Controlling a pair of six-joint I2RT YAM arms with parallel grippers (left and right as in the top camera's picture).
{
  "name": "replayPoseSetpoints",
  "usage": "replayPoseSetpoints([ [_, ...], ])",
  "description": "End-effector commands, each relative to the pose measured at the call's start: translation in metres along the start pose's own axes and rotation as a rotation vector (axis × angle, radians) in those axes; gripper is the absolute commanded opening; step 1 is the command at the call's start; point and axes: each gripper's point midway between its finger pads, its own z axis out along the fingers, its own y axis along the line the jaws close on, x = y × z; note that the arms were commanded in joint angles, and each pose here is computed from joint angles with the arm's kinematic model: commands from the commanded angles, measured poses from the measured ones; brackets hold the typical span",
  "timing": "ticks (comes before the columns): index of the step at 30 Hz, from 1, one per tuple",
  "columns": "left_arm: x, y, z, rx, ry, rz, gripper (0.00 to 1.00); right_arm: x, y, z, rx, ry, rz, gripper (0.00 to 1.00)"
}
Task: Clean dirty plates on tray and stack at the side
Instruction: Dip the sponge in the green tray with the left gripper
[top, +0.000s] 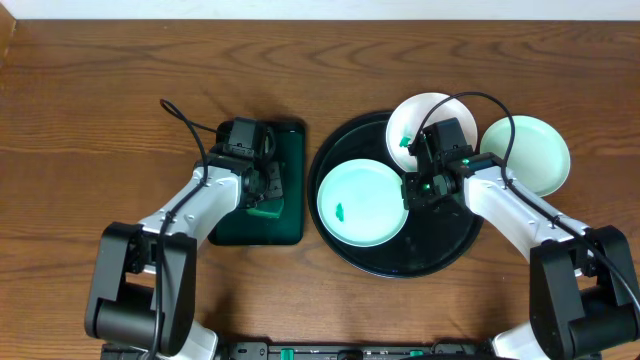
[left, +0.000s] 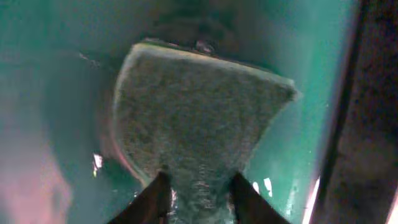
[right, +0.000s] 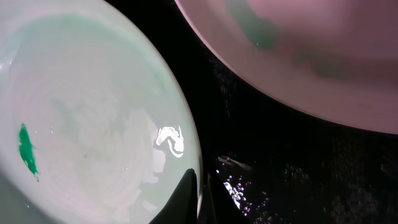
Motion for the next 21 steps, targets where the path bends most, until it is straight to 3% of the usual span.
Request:
replayPoseSetpoints([
  [1, 0.011, 0.006, 0.011, -0.023, 0.045, 0.0, 0.2, 0.004, 0.0, 0.003, 0.003, 0.011, -0.01, 0.05],
  [3, 0.011, 0.005, 0.011, -0.022, 0.044, 0.0, 0.08, 0.004, 0.0, 0.003, 0.003, 0.011, -0.01, 0.05],
  [8, 0.006, 0.003, 0.001, -0.016, 0.027, 0.006, 0.07, 0.004, 0.0, 0.003, 0.003, 0.011, -0.01, 0.07],
  [14, -0.014, -0.009, -0.039, 0.03, -0.091, 0.024, 0.08, 0.005, 0.0, 0.003, 0.004, 0.014, -0.01, 0.34],
  [21, -0.02, 0.004, -0.089, -0.052, -0.171, 0.019, 0.07, 0.005, -0.001, 0.008, 0.0, -0.001, -0.012, 0.37],
])
